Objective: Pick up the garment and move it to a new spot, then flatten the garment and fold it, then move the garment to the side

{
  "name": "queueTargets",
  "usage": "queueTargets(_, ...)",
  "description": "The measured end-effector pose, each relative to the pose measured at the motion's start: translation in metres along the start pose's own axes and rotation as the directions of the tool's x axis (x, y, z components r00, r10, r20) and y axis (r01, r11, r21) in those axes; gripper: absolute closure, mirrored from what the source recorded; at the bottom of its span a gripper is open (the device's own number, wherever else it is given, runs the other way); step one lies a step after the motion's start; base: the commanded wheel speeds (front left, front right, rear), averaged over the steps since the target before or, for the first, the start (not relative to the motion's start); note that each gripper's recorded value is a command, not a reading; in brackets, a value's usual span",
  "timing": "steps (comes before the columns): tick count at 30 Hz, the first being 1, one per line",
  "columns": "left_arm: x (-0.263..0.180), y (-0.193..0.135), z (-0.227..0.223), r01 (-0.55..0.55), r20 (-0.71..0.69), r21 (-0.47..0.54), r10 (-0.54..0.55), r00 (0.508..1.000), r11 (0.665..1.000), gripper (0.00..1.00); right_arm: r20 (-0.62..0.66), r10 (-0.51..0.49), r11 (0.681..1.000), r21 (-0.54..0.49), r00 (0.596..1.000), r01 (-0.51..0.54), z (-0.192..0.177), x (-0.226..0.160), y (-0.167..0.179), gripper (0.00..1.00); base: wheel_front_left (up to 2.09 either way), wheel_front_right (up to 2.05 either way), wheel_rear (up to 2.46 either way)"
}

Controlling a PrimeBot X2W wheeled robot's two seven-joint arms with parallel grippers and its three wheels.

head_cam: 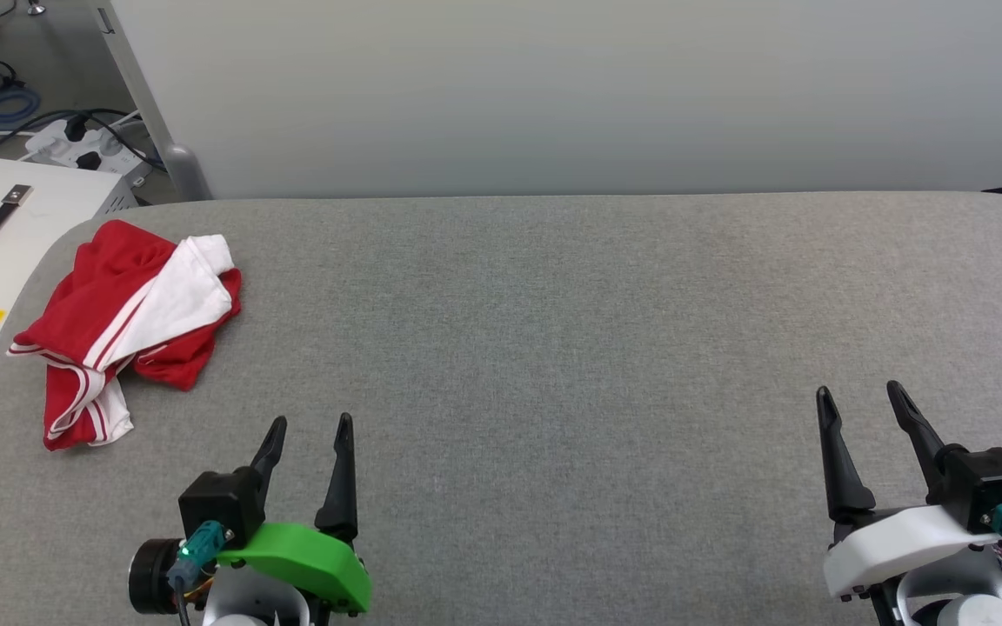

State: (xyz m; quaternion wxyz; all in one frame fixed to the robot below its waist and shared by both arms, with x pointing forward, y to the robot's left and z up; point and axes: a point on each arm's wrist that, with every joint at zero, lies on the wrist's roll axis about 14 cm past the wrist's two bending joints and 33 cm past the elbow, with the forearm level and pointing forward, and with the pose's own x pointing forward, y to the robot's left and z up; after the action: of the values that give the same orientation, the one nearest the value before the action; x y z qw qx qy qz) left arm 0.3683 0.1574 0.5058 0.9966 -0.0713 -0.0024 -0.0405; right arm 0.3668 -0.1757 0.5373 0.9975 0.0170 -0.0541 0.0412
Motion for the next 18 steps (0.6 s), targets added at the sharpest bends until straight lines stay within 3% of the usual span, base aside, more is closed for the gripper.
queueTargets(18,-0.0052,0.0043,-0.0042,-0.011,0.012,-0.050,0.011,1.000,0.999,0.00,0.035,0.016,1.000,0.013,0.999,-0.016,0.0031,0.0034,0.0052,0.00,0.00,0.00,0.00)
